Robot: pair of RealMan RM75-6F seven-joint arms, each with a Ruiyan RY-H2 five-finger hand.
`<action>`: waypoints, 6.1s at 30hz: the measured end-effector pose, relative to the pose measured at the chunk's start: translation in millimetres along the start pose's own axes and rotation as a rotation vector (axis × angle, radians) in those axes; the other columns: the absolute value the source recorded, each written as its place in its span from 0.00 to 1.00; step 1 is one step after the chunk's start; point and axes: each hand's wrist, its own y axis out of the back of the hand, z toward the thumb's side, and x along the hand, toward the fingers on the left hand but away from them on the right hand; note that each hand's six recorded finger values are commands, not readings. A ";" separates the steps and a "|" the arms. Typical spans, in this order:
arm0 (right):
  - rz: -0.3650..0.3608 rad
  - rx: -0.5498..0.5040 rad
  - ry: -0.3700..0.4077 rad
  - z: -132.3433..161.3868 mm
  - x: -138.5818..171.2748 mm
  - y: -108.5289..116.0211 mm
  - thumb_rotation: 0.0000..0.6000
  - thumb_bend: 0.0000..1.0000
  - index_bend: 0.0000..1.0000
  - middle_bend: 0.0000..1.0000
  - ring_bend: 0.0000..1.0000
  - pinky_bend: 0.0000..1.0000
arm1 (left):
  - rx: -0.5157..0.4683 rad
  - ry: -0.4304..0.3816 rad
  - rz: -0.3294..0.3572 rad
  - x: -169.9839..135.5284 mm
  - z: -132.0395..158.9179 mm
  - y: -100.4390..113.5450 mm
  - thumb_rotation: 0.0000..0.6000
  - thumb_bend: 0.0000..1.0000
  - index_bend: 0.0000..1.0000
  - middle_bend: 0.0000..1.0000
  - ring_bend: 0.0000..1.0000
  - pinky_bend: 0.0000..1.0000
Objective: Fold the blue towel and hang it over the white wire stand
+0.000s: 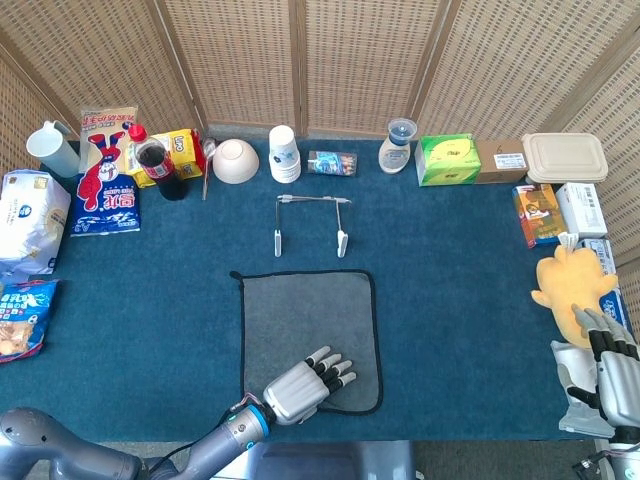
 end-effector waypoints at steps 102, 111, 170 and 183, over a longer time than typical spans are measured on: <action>0.028 -0.022 -0.022 -5.6 0.1 -6.5 1.00 0.36 0.08 0.11 0.03 0.00 | -0.098 0.104 0.118 3.1 -6.3 -2.2 1.00 0.21 0.39 0.13 0.00 0.00; 0.028 -0.021 -0.023 -5.4 0.5 -6.3 1.00 0.36 0.08 0.11 0.04 0.00 | -0.112 0.106 0.119 1.4 -6.1 -1.4 1.00 0.23 0.52 0.16 0.00 0.00; 0.038 -0.027 -0.047 -13.6 2.5 -9.0 1.00 0.36 0.08 0.11 0.04 0.00 | -0.090 0.261 0.183 68.3 -111.7 63.7 1.00 0.26 0.60 0.19 0.00 0.00; 0.034 -0.020 -0.055 -15.0 1.9 -6.1 1.00 0.36 0.08 0.11 0.04 0.00 | -0.070 0.307 0.196 84.8 -130.1 67.2 1.00 0.26 0.59 0.18 0.00 0.00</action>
